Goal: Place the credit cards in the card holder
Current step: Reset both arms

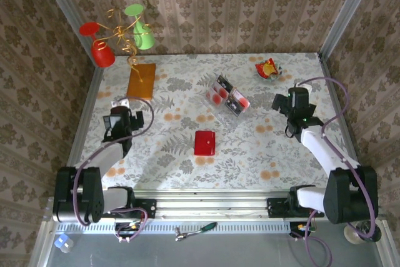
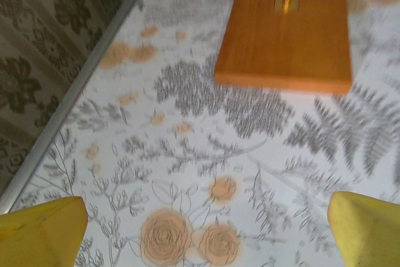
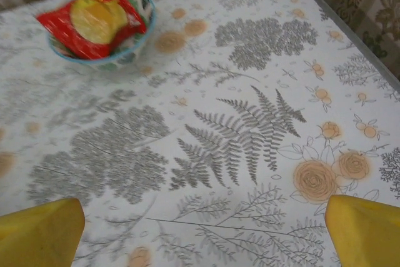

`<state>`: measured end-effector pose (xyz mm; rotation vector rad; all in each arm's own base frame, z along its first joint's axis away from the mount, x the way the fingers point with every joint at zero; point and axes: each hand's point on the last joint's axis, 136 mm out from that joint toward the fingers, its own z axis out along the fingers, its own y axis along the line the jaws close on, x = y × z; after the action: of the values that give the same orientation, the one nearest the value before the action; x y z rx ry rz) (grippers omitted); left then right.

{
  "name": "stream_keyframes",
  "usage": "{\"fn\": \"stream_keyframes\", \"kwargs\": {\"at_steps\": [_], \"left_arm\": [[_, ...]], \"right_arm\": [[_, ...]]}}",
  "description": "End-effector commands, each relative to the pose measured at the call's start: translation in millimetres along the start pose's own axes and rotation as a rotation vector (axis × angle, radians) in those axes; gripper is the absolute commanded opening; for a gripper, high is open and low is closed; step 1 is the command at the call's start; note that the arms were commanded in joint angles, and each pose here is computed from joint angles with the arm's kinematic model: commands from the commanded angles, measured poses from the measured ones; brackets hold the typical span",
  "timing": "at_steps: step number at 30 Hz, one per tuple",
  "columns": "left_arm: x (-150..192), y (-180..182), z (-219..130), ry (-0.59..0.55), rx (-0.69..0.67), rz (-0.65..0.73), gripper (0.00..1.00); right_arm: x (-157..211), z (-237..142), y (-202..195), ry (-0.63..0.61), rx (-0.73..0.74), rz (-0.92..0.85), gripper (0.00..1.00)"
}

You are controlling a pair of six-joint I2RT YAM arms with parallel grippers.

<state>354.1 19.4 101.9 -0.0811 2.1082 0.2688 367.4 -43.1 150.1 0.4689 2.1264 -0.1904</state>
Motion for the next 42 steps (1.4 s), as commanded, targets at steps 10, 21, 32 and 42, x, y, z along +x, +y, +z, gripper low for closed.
{"fn": "stream_keyframes", "kwargs": {"at_steps": [10, 21, 32, 42], "left_arm": [[-28.7, -26.7, 19.5, -0.283, 0.118, 0.057, 1.0], [-20.4, -29.6, 38.1, -0.218, 0.192, 0.03, 1.0], [-20.6, -35.7, 33.2, -0.241, 0.194, 0.066, 1.0], [-20.5, -35.8, 34.0, -0.238, 0.195, 0.064, 1.0]], "right_arm": [[23.2, 31.9, 22.3, -0.274, -0.143, -0.134, 1.0], [34.7, 46.9, 32.5, -0.24, -0.204, -0.153, 1.0], [33.4, 43.8, 31.6, -0.258, -0.204, -0.152, 1.0], [33.8, 44.1, 32.7, -0.255, -0.204, -0.156, 1.0]]}}
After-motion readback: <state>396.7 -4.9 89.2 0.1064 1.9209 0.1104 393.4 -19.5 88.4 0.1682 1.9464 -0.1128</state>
